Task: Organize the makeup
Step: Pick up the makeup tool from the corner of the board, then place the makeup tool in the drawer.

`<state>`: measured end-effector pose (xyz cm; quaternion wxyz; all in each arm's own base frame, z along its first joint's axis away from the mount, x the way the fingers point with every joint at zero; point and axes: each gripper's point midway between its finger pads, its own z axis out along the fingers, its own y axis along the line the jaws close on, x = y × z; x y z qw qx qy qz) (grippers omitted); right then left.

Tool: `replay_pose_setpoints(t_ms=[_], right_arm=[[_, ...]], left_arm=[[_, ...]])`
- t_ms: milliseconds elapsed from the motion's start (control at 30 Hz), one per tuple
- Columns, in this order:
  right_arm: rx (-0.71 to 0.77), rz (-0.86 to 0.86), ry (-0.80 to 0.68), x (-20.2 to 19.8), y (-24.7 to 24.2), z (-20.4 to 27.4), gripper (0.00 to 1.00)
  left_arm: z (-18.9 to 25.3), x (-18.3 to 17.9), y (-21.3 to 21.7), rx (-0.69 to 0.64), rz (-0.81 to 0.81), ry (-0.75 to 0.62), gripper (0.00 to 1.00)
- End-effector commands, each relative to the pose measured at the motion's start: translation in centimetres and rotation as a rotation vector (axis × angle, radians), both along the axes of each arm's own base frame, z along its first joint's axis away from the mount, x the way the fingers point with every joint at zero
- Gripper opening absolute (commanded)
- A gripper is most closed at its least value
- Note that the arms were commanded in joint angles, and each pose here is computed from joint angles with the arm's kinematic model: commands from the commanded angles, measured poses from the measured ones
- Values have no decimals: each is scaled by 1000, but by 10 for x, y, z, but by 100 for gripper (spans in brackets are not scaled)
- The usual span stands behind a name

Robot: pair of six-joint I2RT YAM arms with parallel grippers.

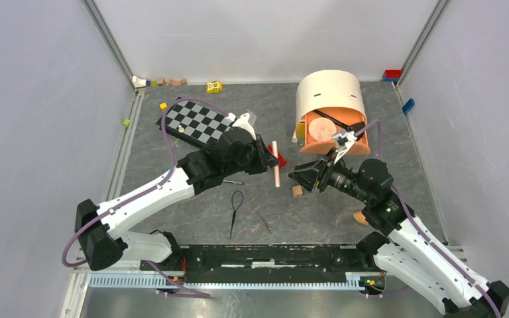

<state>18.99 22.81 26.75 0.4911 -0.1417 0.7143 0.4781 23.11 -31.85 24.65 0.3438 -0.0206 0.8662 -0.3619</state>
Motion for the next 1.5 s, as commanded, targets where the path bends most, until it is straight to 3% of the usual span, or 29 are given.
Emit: replay_pose_setpoints(t_ms=[0, 267, 600, 700, 767, 833, 933, 1100, 1233, 1333, 1467], right_arm=[[98, 48, 2, -5, 21, 18, 55], [52, 38, 43, -1, 30, -3, 49], [23, 6, 20, 4, 28, -9, 17], [-17, -62, -14, 14, 18, -8, 6], [-60, -104, -52, 20, 10, -2, 4], [-116, -133, -117, 24, 2, 11, 3], [-265, -199, -229, 35, -17, 27, 2], [-583, -376, -436, 61, -67, 60, 0], [-901, -507, -559, 78, -113, 83, 0], [-1150, -503, -612, 87, -132, 85, 0], [-1423, -368, -663, 96, -138, 74, 0]], left_arm=[[48, -12, -36, -121, -111, -113, 2], [52, -20, -40, -145, -135, -130, 2], [50, -24, -39, -161, -137, -136, 4], [51, -24, -35, -158, -131, -146, 33], [53, -24, -29, -141, -123, -160, 57], [53, -21, -19, -106, -95, -179, 72], [55, -15, 4, -32, -36, -215, 82], [47, 3, 59, 116, 138, -228, 85], [41, 10, 88, 155, 207, -215, 86], [35, 12, 99, 167, 230, -205, 87], [26, 12, 100, 175, 231, -175, 87]])
